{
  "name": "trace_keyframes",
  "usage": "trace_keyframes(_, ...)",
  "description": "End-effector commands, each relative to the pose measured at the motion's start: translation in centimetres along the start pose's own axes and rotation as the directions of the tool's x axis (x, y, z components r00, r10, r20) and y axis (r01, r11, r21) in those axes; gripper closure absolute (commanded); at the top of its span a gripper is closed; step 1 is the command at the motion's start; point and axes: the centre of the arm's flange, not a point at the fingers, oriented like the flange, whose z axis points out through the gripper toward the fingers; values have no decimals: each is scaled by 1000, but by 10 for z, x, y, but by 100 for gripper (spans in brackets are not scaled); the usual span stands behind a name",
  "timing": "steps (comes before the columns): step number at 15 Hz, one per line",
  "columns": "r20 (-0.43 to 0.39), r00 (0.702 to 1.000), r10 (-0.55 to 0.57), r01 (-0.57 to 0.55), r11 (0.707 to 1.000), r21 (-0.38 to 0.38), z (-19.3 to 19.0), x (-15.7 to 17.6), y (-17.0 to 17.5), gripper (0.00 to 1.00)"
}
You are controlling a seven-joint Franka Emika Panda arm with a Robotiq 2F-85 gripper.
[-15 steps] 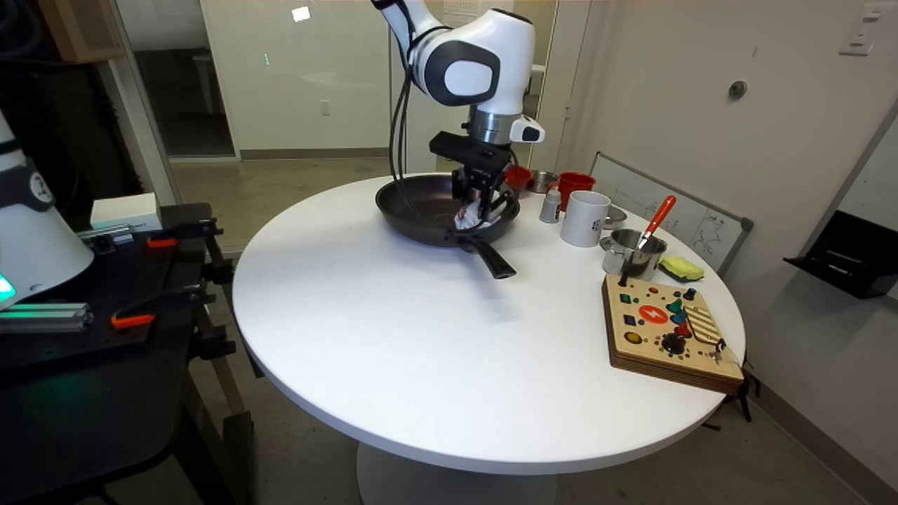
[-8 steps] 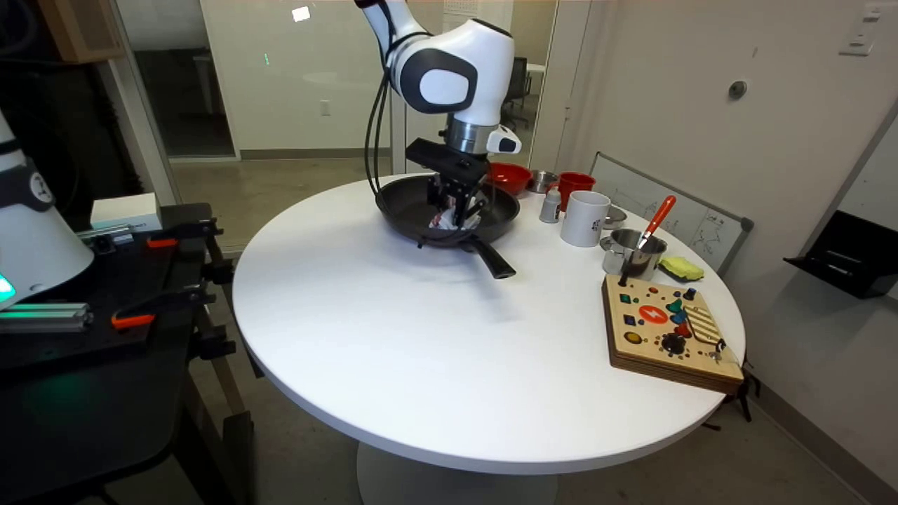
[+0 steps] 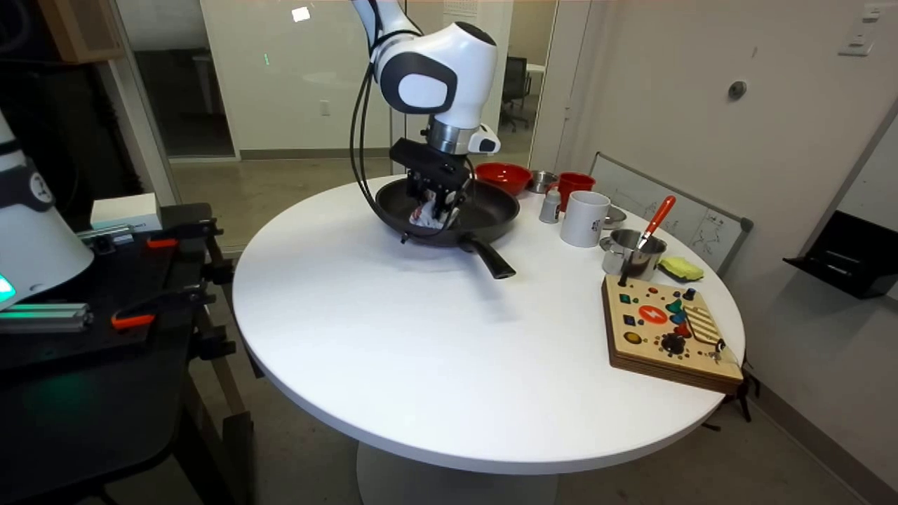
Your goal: Use the towel to wipe the pan
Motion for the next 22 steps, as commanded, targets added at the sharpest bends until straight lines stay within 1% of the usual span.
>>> trace_keyframes(1, -38, 996, -76, 79, 994, 71, 12, 3, -29, 95)
trace_keyframes(4, -47, 990, -136, 140, 985, 105, 28, 16, -53, 95)
trace_keyframes(6, -57, 983, -175, 180, 979, 97, 33, 27, -69, 95)
trace_keyframes(9, -88, 974, -207, 212, 976, 51, 39, 49, -81, 95)
trace_keyframes(11, -128, 968, -214, 215, 977, -6, 43, 64, -82, 95)
trace_keyframes(14, -156, 962, -225, 213, 973, -90, 48, 79, -70, 95)
trace_keyframes(17, -171, 960, -223, 199, 969, -149, 46, 88, -54, 95)
trace_keyframes(22, -164, 970, -180, 140, 963, -228, 39, 85, -8, 95)
